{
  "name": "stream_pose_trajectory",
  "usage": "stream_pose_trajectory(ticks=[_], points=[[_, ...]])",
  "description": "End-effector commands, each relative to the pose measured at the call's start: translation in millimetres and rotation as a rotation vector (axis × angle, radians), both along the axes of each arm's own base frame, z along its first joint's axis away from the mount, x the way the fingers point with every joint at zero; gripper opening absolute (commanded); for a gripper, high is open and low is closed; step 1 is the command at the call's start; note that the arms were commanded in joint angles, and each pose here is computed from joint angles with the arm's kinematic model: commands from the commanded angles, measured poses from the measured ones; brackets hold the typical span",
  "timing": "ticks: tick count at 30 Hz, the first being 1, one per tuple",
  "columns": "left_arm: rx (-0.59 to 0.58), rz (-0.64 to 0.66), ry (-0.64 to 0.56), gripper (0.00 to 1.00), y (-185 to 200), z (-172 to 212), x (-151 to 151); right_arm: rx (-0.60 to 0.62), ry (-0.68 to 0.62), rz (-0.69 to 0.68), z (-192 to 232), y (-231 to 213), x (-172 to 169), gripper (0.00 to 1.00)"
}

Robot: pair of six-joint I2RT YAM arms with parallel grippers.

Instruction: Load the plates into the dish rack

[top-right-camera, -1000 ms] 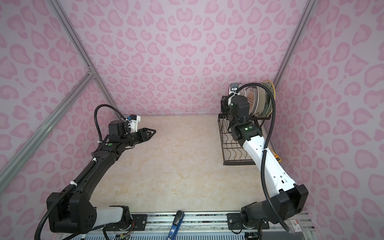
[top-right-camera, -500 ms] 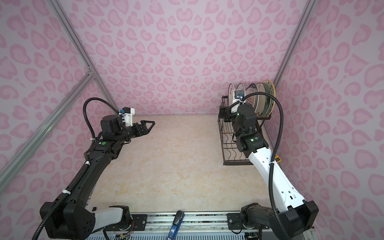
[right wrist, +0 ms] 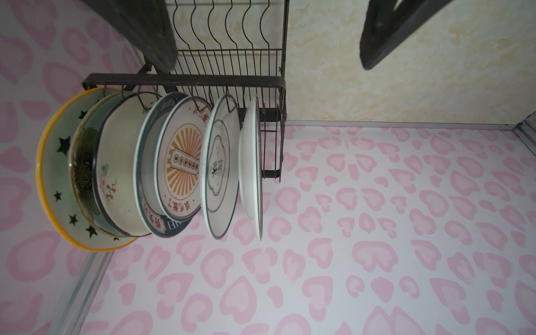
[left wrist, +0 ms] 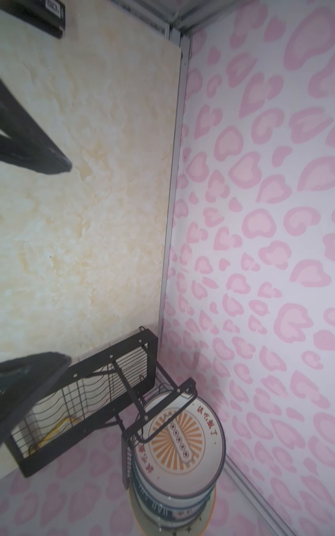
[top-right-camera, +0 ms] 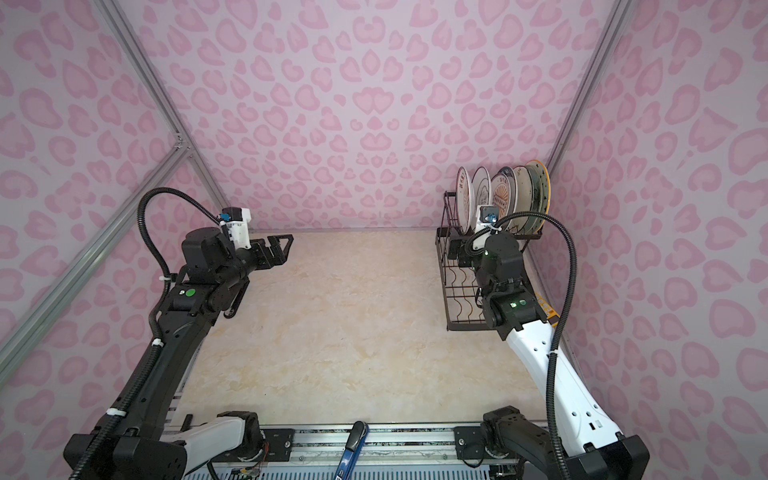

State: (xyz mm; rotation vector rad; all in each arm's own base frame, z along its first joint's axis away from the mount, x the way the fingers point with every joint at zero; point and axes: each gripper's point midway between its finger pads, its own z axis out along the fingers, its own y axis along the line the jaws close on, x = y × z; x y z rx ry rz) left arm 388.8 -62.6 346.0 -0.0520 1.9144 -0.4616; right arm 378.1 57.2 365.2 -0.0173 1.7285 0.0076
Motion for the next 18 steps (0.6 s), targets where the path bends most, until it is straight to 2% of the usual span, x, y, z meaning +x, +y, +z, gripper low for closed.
stream_pose_trajectory(ticks=[1,4,10,13,18], points=[[0.074,0.139,0.014,0.97,28,-10,7,0.027,-0.043,0.025,-8,0,-1,0.97],[0.064,0.209,0.002,0.97,44,-21,7,0.056,-0.072,0.025,-18,-4,-1,0.97],[0.017,0.394,-0.084,0.97,89,-46,-11,0.061,-0.007,-0.008,-53,-19,3,0.97],[0.05,0.526,-0.02,0.98,115,-68,-21,0.145,0.001,0.001,-67,-29,6,0.97],[0.111,0.565,0.05,0.98,129,-102,-26,0.133,-0.03,-0.018,-83,-40,6,0.97]])
